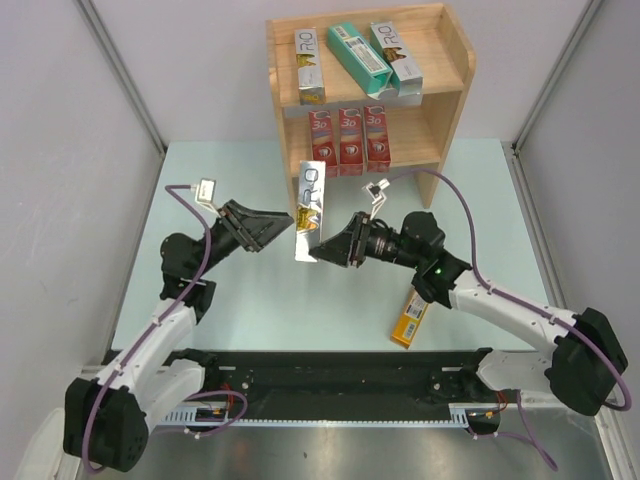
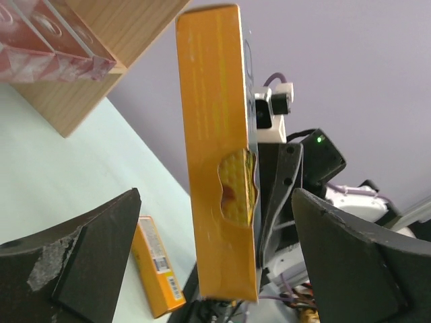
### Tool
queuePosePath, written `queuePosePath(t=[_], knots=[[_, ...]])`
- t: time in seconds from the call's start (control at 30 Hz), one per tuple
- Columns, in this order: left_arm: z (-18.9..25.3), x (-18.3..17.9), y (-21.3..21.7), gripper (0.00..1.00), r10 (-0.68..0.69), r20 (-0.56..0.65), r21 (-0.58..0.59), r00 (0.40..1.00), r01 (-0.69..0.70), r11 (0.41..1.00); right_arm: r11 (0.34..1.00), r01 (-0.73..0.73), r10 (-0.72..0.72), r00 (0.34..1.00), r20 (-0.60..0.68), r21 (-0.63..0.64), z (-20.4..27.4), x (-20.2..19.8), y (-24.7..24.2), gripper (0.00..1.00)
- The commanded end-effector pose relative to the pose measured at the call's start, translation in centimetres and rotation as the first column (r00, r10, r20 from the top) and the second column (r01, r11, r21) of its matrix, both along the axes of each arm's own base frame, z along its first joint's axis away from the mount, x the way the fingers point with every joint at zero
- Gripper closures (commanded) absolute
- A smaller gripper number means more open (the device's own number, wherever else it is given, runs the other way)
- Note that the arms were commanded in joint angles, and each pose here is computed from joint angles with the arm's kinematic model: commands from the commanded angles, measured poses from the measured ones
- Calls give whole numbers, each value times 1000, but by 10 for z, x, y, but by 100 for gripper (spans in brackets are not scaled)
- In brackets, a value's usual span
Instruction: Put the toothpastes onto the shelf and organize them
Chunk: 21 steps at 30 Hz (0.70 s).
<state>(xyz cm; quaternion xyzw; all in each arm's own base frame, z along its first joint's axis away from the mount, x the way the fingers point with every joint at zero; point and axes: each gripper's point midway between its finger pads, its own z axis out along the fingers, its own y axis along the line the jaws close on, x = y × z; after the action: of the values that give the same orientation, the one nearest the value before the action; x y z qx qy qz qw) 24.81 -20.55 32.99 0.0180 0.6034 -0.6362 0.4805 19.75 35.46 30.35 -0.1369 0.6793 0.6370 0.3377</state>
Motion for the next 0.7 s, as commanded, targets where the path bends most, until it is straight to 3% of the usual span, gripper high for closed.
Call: queuePosePath(t=[0.0,0.47,0.67], knots=[[20,2,9,0,82,89,80,993,-89,993,996,34,-46,987,155,83,61,9,-16,74],[12,15,19,0,172,117,230,978,-195,954,986,143,-162,941,297,85,136,74,-68,73],[6,19,22,0,190,112,258,975,-213,942,996,77,-84,962,261,37,133,107,-57,73]])
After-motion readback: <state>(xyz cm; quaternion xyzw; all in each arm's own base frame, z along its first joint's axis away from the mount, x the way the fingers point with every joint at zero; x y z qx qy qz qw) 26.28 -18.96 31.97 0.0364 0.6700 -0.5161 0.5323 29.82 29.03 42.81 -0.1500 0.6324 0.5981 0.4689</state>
